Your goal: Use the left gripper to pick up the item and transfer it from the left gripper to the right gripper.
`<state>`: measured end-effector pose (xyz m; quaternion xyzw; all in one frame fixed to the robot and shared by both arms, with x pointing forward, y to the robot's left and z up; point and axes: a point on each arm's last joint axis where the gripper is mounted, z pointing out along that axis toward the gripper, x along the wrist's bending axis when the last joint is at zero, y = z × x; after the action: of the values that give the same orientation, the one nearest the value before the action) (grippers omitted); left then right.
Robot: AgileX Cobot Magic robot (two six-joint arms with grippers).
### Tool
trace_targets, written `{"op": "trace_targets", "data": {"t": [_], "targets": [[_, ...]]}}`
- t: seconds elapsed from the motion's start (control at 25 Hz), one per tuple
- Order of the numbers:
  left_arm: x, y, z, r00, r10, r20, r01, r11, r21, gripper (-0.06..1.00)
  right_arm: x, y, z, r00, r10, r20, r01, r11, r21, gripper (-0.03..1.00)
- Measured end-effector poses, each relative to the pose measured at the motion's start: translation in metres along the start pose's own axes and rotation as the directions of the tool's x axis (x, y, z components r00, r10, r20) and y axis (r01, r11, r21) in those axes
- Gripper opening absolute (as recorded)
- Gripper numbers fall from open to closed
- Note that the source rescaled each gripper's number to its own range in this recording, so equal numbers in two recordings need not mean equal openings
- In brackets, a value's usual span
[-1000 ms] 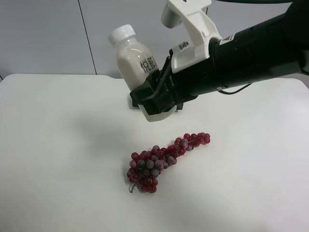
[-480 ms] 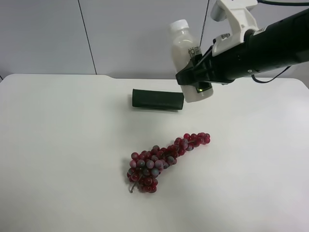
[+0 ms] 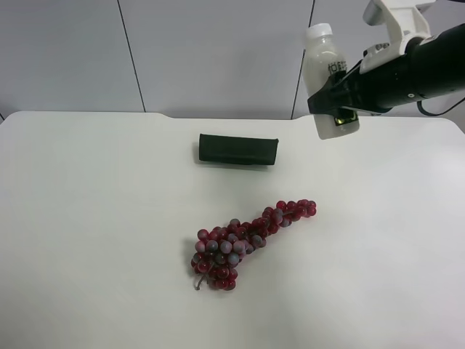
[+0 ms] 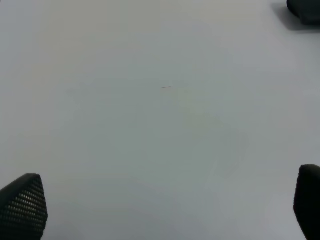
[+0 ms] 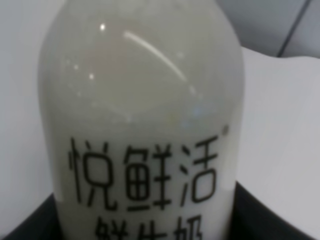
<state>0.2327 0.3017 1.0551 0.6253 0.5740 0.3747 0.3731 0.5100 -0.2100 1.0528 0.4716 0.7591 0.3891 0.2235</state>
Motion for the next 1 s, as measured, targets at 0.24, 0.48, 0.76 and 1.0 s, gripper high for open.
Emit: {"op": "trace_targets", "data": {"t": [0.24,0.48,0.76,1.0], "targets": [[0.0,0.0,0.0,1.0,0.0,0.0,0.0,1.0,0.0,1.0,-0.037,-0.009,0.0,0.993,0.066,0.095,-0.069,0.997,0.029,0.0],[0.0,0.0,0.0,1.0,0.0,0.0,0.0,1.0,0.0,1.0,-0.061,-0.052,0.017,0.984,0.109,0.14,-0.132,0.976,0.171,0.0],[0.0,0.0,0.0,1.0,0.0,0.0,0.0,1.0,0.0,1.0,-0.072,-0.089,0.041,0.978,0.114,0.173,-0.161,0.946,0.283,0.0],[0.0,0.0,0.0,1.0,0.0,0.0,0.0,1.0,0.0,1.0,-0.078,-0.112,0.065,0.975,0.129,0.184,-0.189,0.913,0.361,0.0]]}}
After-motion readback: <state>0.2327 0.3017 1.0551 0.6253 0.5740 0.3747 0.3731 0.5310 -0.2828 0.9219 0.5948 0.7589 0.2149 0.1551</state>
